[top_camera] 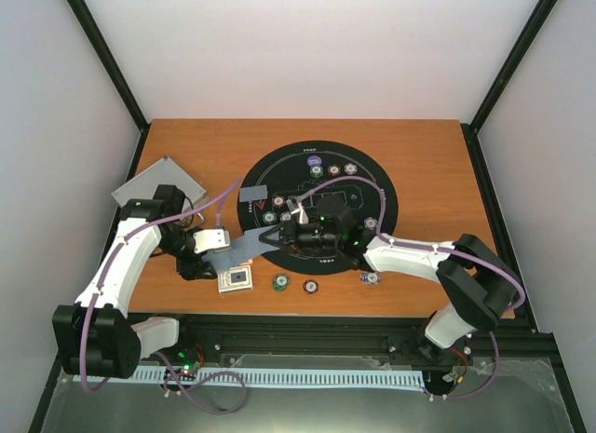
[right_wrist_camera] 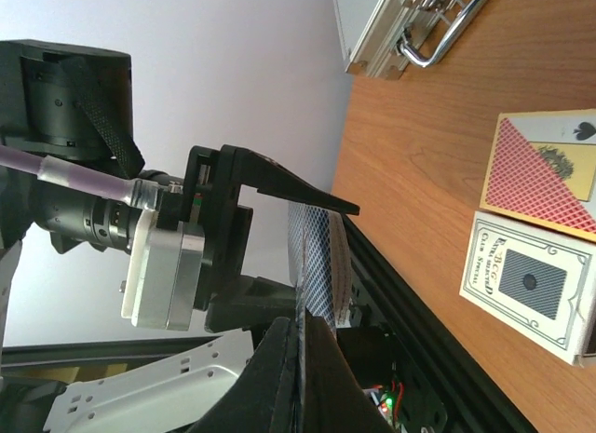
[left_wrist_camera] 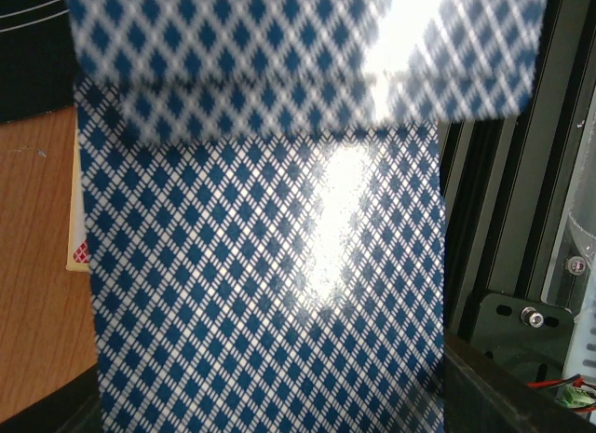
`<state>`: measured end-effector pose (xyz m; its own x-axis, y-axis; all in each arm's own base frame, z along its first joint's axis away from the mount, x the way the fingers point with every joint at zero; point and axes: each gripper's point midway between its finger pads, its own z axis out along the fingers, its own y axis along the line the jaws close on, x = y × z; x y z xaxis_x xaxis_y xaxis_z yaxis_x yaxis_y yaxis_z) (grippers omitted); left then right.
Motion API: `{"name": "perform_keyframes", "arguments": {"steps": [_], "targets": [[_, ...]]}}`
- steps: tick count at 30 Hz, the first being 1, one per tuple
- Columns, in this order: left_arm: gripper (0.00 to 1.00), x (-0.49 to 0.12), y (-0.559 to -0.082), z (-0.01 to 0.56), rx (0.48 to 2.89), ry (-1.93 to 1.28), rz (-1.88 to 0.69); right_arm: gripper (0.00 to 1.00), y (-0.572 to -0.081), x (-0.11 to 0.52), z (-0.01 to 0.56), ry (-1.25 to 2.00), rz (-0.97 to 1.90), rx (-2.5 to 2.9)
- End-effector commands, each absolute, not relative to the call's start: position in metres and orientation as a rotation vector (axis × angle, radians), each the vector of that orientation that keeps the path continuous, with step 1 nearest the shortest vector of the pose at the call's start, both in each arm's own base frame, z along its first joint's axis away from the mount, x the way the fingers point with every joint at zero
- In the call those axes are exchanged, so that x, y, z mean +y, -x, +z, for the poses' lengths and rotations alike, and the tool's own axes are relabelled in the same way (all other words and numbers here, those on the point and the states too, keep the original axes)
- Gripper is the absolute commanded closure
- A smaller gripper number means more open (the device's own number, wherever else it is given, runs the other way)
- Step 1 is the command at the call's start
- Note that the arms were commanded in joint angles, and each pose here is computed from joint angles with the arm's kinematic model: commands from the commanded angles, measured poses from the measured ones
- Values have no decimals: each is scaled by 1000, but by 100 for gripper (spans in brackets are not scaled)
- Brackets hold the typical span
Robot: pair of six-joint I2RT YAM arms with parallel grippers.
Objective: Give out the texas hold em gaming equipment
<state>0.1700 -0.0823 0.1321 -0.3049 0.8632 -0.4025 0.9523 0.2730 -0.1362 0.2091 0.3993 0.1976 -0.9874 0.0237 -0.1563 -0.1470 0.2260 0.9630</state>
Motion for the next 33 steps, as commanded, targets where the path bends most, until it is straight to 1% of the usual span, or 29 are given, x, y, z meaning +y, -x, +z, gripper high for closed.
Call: {"name": "perform_keyframes", "arguments": {"steps": [1, 21, 33], "targets": [[99, -87, -176, 143, 2255, -1654, -510, 97, -209, 419, 214, 131, 1932, 2270], [99, -85, -177, 144, 2256, -1656, -496, 97, -194, 468, 195, 184, 1931, 2322], [99, -84, -175, 145, 2252, -1672, -491, 97, -194, 464, 181, 252, 1793, 2385]]}}
